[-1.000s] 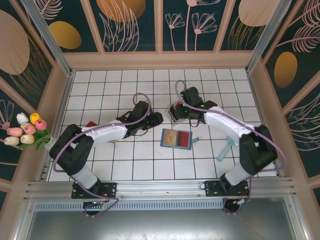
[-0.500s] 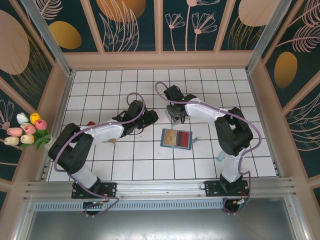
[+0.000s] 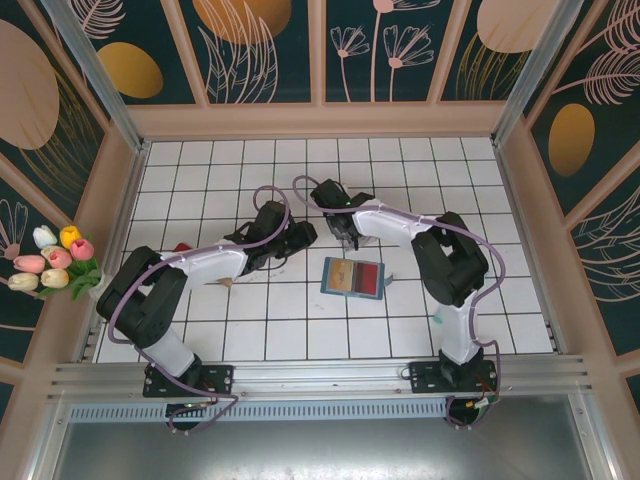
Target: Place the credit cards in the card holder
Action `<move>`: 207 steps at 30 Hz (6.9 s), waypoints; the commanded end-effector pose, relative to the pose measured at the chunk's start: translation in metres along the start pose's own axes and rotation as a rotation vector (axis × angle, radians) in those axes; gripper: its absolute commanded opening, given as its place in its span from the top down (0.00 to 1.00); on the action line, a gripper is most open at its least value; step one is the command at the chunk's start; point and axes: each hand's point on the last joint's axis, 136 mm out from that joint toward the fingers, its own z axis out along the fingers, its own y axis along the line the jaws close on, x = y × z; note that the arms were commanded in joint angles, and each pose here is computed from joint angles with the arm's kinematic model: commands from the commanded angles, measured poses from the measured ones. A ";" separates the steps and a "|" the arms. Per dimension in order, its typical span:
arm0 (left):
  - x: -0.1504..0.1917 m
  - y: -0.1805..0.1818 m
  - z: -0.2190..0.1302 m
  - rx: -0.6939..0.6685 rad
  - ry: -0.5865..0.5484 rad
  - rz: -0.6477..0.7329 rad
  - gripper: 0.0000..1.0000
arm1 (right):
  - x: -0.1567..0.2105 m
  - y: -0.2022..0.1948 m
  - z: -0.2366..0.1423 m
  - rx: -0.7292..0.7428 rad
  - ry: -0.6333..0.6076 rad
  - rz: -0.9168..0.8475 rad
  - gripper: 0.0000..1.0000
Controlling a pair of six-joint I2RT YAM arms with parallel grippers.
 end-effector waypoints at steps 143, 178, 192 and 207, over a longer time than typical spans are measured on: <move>0.099 -0.003 0.039 0.028 0.310 0.126 0.49 | 0.088 -0.010 -0.122 -0.423 -0.165 0.794 1.00; 0.090 -0.008 0.031 0.026 0.270 0.146 0.47 | 0.115 -0.005 -0.094 -0.681 -0.144 0.976 1.00; 0.097 -0.002 0.036 0.014 0.305 0.140 0.48 | 0.131 0.008 -0.081 -0.765 -0.113 0.997 1.00; 0.104 0.002 0.039 0.016 0.332 0.136 0.56 | 0.148 0.023 -0.061 -0.767 -0.036 1.001 1.00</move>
